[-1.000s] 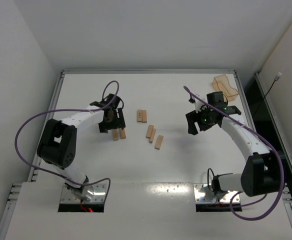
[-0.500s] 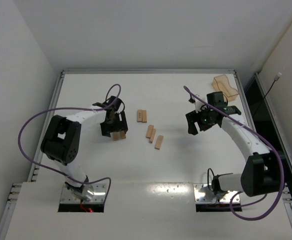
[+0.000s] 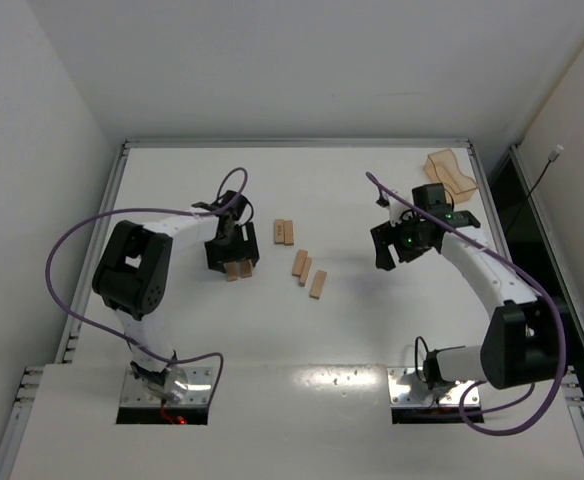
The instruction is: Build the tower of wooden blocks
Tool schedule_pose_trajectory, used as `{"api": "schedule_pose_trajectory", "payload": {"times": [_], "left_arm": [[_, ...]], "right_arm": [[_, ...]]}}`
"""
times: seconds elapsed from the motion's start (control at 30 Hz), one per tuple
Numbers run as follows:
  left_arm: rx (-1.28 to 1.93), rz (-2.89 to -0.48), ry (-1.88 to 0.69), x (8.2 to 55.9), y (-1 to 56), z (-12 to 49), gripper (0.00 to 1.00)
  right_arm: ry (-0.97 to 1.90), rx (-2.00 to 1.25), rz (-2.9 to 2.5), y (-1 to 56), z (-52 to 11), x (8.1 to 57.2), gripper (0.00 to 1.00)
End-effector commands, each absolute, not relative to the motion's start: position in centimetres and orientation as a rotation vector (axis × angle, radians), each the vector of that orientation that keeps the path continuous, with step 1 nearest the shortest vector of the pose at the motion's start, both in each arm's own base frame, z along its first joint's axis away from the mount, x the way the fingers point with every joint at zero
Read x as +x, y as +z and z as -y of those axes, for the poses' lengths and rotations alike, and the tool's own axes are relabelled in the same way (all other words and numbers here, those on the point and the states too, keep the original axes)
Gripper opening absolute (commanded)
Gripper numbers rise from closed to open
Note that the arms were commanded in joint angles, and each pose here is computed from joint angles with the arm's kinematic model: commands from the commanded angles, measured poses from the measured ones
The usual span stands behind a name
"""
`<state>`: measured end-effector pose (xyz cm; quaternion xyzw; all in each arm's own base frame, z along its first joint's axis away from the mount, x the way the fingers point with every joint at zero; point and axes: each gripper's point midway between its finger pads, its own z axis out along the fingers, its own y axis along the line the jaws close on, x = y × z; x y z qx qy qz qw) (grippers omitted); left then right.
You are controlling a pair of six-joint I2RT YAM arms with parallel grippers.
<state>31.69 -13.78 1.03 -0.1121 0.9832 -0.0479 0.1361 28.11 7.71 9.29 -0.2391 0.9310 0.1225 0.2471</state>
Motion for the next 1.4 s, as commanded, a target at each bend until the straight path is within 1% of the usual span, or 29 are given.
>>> {"api": "schedule_pose_trajectory", "payload": {"times": [0.0,0.2,0.33,0.4,0.6,0.73,0.77,0.83,0.87,0.93,0.97,1.03,1.27,1.37], "left_arm": [[-0.339,-2.816,-0.149,33.3,1.2,13.8,0.77],[-0.339,-2.816,-0.149,33.6,1.2,13.9,0.69],[-0.34,-2.812,-0.137,33.6,1.2,13.7,0.58],[-0.341,-2.821,-0.131,33.3,0.9,13.6,0.54],[-0.341,-2.821,-0.131,32.9,1.0,13.5,0.47],[-0.338,-2.805,-0.156,33.2,1.4,13.7,0.33],[-0.325,-2.814,-0.149,32.9,1.2,13.6,0.25],[-0.323,-2.81,-0.166,32.9,1.5,13.8,0.16],[-0.309,-2.799,-0.171,33.0,1.9,13.8,0.11],[-0.307,-2.777,-0.185,33.8,2.6,14.1,0.06],[-0.294,-2.769,-0.188,34.1,2.9,14.1,0.02],[-0.294,-2.748,-0.187,34.5,3.5,14.1,0.0],[-0.247,-2.676,-0.189,36.5,6.2,15.0,0.0],[-0.185,-2.632,-0.209,37.3,7.8,16.8,0.0]], "right_arm": [[0.345,-0.657,-2.473,10.7,-8.4,29.9,0.71],[0.343,-0.657,-2.464,10.8,-8.4,30.4,0.71],[0.341,-0.656,-2.455,11.1,-8.4,30.6,0.71],[0.341,-0.656,-2.455,11.1,-8.4,30.6,0.71],[0.341,-0.656,-2.455,11.1,-8.4,30.6,0.71],[0.341,-0.656,-2.455,11.1,-8.4,30.6,0.71],[0.341,-0.656,-2.455,11.1,-8.4,30.6,0.71],[0.341,-0.656,-2.455,11.1,-8.4,30.6,0.71],[0.34,-0.656,-2.453,11.1,-8.4,30.4,0.71],[0.34,-0.656,-2.453,11.1,-8.4,30.4,0.71],[0.342,-0.657,-2.462,10.8,-8.4,30.1,0.71],[0.344,-0.645,-2.457,11.0,-8.4,30.1,0.71],[0.342,-0.645,-2.448,11.1,-8.4,30.3,0.71],[0.342,-0.645,-2.448,11.1,-8.4,30.3,0.71]]}}
